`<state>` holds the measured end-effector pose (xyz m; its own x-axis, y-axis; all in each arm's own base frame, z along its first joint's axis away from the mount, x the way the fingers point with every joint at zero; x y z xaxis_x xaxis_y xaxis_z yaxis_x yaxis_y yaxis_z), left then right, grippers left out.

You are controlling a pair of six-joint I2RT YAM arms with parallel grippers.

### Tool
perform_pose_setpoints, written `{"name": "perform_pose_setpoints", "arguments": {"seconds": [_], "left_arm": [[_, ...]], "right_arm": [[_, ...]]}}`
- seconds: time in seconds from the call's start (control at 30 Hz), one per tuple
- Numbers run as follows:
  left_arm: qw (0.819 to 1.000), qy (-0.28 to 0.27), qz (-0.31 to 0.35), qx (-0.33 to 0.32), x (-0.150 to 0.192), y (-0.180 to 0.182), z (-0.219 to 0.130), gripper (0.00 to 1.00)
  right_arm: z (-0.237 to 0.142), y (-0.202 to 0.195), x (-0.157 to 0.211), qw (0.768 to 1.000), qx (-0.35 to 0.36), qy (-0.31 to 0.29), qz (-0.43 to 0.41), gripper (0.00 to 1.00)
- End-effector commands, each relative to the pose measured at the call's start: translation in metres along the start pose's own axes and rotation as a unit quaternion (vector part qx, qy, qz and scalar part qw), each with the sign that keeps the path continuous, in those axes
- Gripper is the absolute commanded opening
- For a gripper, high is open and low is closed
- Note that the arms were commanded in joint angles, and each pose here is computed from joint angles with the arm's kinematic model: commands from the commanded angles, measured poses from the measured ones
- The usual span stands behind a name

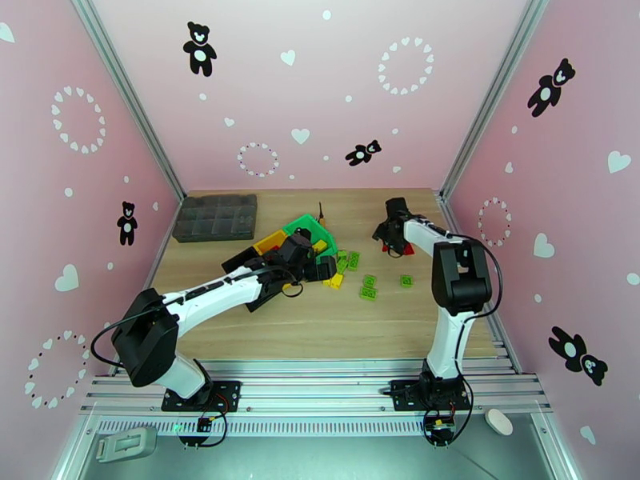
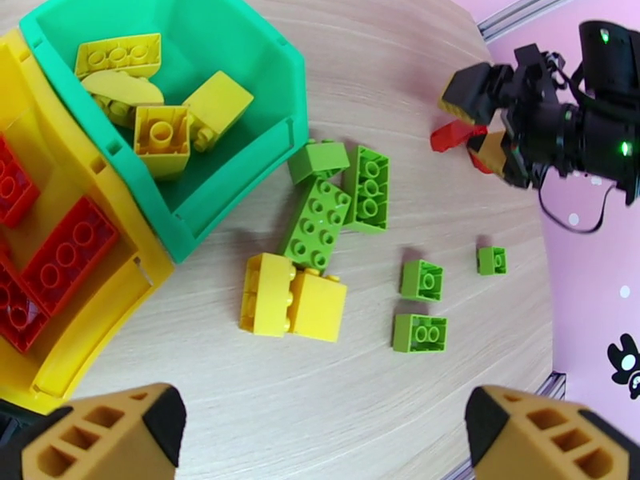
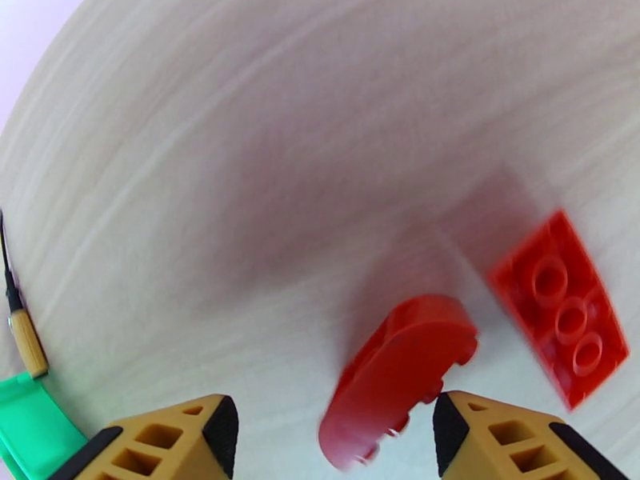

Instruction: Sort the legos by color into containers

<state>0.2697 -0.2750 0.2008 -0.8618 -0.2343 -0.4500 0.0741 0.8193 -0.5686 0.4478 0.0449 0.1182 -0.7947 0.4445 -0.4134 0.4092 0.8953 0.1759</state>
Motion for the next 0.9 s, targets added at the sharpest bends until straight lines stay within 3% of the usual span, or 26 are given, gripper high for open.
{"name": "perform_pose_setpoints", "arguments": {"seconds": [0.0, 0.1, 0.43, 0.87], "left_arm": [[1.000, -0.015, 0.009, -0.003, 0.000, 0.001, -0.008, 0.98], [1.000, -0.015, 0.009, -0.005, 0.001, 0.003, -0.008, 0.98], [1.000, -0.022, 0.009, -0.005, 0.000, 0.004, -0.012, 0.98], [0.999, -0.052, -0.016, 0.000, -0.015, 0.019, -0.032, 0.99]], "right_arm": [[0.010, -0.009, -0.001, 0.999, 0.040, 0.011, 0.006, 0.69], [0.015, -0.010, -0.001, 0.999, 0.048, 0.013, 0.002, 0.68], [0.021, -0.013, 0.004, 0.998, 0.056, 0.019, -0.006, 0.51], [-0.025, 0.005, 0.022, 0.998, 0.015, -0.028, -0.061, 0.19]]}}
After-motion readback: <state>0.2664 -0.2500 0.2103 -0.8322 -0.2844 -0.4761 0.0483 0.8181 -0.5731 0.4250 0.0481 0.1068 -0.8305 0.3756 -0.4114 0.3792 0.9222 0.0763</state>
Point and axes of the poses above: each hand's point on the last joint's axis, 136 mm out from that joint toward the fingers, its own z axis out along the fingers, its own y axis along the line the jaws close on, x = y × z, the point moved 8 cm from there along -z, back along the fingers, and after that the axes turned 6 degrees about -z, right-handed, at the moved point
